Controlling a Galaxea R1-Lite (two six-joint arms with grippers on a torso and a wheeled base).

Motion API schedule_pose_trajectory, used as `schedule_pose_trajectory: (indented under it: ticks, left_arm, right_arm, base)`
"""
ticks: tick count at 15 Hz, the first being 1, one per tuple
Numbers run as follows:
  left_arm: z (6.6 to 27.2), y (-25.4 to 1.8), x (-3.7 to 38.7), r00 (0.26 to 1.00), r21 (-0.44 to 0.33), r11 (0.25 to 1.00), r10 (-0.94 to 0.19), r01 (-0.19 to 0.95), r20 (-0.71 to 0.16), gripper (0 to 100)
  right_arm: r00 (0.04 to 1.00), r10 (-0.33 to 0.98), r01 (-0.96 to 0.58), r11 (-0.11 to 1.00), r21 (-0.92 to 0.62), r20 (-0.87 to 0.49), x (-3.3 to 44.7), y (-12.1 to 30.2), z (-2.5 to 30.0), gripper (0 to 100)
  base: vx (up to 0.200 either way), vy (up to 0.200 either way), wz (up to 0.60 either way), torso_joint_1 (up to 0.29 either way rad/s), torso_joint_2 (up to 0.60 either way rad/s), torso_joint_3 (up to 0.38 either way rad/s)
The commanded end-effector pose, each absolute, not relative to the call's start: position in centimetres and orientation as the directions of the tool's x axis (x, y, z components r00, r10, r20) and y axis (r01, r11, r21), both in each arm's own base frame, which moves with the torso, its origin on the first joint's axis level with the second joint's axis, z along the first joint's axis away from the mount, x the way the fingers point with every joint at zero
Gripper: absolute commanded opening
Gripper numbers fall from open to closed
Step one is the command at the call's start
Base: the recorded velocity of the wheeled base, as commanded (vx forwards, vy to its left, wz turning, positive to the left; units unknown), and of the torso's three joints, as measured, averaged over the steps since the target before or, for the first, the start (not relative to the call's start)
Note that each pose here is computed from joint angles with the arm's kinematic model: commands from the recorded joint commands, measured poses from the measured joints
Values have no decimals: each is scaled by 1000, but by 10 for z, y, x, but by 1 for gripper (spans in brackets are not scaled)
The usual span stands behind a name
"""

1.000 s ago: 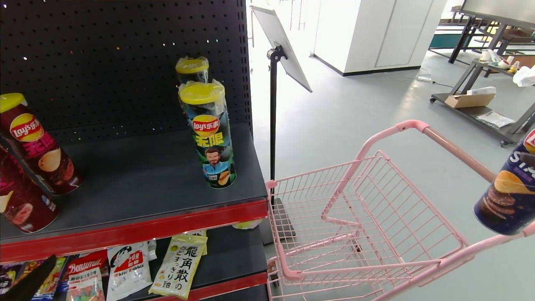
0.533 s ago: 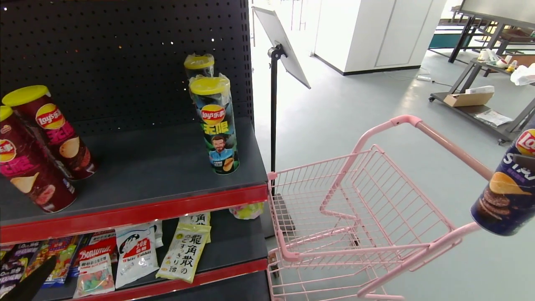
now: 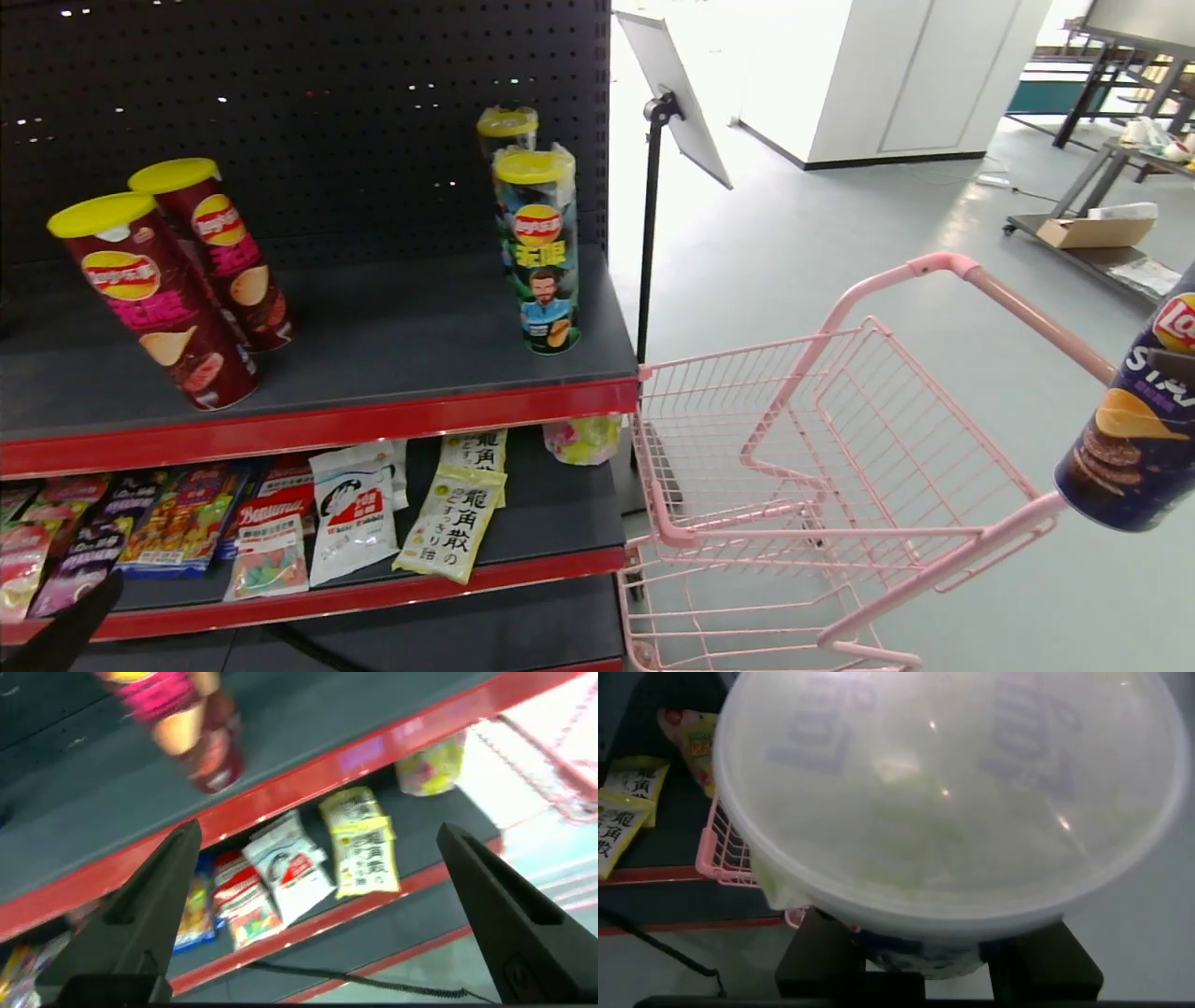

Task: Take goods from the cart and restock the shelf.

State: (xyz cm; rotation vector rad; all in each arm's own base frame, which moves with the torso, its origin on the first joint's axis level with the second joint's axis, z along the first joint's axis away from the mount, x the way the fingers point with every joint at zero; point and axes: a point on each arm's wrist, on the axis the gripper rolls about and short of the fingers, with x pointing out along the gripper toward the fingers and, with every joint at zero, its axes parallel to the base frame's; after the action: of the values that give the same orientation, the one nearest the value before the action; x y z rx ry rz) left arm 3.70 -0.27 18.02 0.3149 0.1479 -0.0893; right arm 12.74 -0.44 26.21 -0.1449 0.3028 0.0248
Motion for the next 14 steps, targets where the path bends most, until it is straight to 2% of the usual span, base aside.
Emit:
schedule_pose_trajectory:
  ticks: [1, 4, 7, 10, 11, 13, 14]
  left_arm:
    - [180, -3, 37, 985, 300, 948, -63, 109, -159, 100]
    - [180, -3, 38, 984, 301, 947, -63, 111, -165, 100]
    - [179, -3, 39, 984, 301, 947, -63, 113, -169, 100]
    - [179, -3, 40, 982, 299, 947, -65, 116, -175, 100]
    - [179, -3, 40, 982, 299, 947, -65, 116, -175, 100]
    - [180, -3, 40, 983, 301, 947, -65, 115, -174, 100]
    - [180, -3, 40, 983, 300, 947, -65, 115, -174, 100]
  right_arm:
    - [951, 4, -49, 989, -138, -309, 128, -4, 260, 0]
    - [955, 11, -52, 990, -131, -297, 123, -4, 260, 0]
    - [946, 111, -140, 987, -76, -306, 115, -1, 251, 0]
    - [954, 119, -150, 984, -94, -275, 114, -1, 247, 0]
    - [946, 169, -197, 978, -75, -278, 114, 1, 245, 0]
    - [880, 403, -416, 909, 2, -251, 107, 8, 244, 0]
    - [853, 465, -475, 880, 18, -239, 103, 9, 243, 0]
  base:
    - [0, 0, 0, 0, 0, 0]
    - [0, 0, 0, 0, 0, 0]
    - [0, 200, 0, 5, 1, -4]
    - [0, 200, 0, 4, 4, 1]
    - [0, 200, 0, -7, 2, 2]
    - [0, 200, 0, -5, 0, 2]
    - [0, 200, 0, 2, 2, 2]
